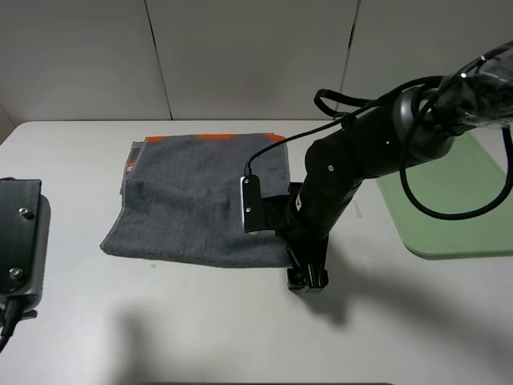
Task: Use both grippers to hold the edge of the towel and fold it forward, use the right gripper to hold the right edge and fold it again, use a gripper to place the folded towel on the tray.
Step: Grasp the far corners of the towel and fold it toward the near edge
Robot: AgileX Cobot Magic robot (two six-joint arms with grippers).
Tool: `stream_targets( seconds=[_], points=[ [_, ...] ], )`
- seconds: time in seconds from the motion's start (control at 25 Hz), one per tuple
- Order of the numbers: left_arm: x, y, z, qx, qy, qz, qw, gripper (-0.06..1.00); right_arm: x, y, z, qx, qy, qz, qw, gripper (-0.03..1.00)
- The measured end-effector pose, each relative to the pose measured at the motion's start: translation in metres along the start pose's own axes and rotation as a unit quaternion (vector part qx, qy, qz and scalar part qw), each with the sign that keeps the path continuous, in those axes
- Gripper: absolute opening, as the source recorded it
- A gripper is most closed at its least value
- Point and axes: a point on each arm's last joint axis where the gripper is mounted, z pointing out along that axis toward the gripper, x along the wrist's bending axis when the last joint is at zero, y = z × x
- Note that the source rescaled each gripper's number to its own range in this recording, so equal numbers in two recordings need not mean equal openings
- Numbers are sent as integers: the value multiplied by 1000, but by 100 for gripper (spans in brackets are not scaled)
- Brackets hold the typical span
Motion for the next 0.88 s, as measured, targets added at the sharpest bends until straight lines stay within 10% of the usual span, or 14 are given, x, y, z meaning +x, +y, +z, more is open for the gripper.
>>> stream_targets(
  seconds=[0.88],
  points=[
    [11,23,87,35,-42,97,994,90,0,1,3,3,10,8,1000,100]
  ],
)
